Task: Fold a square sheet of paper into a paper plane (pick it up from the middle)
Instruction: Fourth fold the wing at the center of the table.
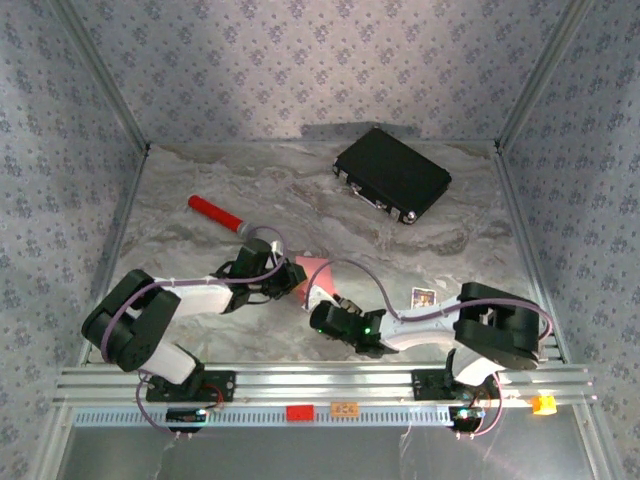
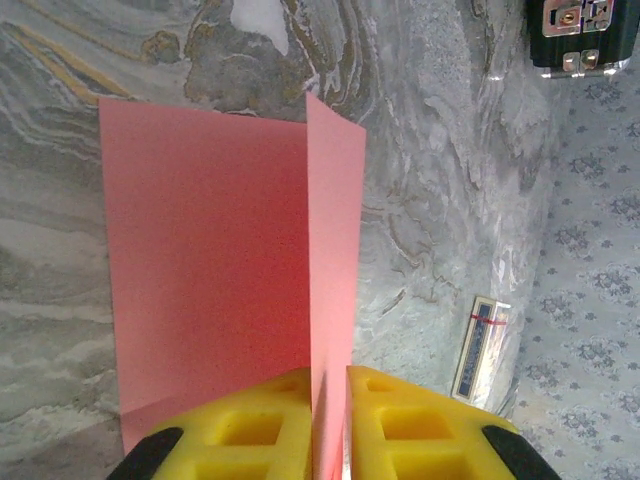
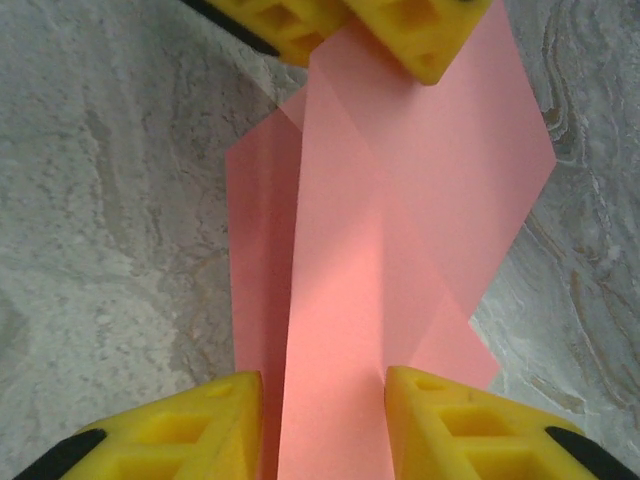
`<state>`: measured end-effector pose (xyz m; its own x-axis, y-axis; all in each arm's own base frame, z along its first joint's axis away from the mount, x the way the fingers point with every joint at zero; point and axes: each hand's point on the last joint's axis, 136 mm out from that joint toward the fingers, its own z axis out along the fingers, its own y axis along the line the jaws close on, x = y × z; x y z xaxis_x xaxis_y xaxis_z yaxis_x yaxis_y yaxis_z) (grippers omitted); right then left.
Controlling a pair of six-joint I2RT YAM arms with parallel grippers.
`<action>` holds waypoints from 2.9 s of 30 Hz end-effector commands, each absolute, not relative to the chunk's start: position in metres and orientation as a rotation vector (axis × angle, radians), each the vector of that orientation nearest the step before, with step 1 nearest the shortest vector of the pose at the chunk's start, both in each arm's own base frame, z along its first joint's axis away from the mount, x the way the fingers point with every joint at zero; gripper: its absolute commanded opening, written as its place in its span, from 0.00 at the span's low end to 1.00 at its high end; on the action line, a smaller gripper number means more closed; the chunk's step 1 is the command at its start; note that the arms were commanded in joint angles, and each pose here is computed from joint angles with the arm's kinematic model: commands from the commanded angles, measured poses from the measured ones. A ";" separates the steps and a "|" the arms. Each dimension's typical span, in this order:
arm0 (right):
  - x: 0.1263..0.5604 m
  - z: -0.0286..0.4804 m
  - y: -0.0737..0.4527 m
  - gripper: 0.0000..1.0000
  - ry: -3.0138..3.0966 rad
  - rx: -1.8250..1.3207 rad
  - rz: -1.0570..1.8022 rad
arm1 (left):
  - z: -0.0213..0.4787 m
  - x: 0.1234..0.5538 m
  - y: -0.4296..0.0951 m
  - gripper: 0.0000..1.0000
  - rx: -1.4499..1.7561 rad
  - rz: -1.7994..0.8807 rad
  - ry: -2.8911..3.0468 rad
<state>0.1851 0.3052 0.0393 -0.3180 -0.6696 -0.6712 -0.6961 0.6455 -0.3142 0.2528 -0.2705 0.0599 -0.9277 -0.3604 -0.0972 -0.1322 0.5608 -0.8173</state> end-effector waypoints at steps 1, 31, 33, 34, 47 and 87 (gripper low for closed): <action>0.194 0.047 0.315 0.37 2.003 -1.047 0.007 | 0.076 0.261 -0.279 0.14 -0.372 -1.325 2.503; 0.204 0.047 0.294 0.11 2.030 -0.926 0.079 | 0.059 0.270 -0.278 0.45 -0.384 -1.225 2.583; 0.203 0.047 0.295 0.11 2.029 -0.928 0.095 | 0.060 0.271 -0.279 0.44 -0.384 -1.225 2.585; 0.203 0.047 0.295 0.11 2.028 -0.925 0.103 | 0.058 0.271 -0.280 0.42 -0.383 -1.220 2.592; 0.206 0.035 0.286 0.24 2.066 -0.927 0.009 | 0.056 0.272 -0.279 0.10 -0.410 -1.192 2.622; 0.202 0.041 0.297 0.20 2.057 -0.920 0.074 | 0.054 0.272 -0.278 0.09 -0.420 -1.181 2.629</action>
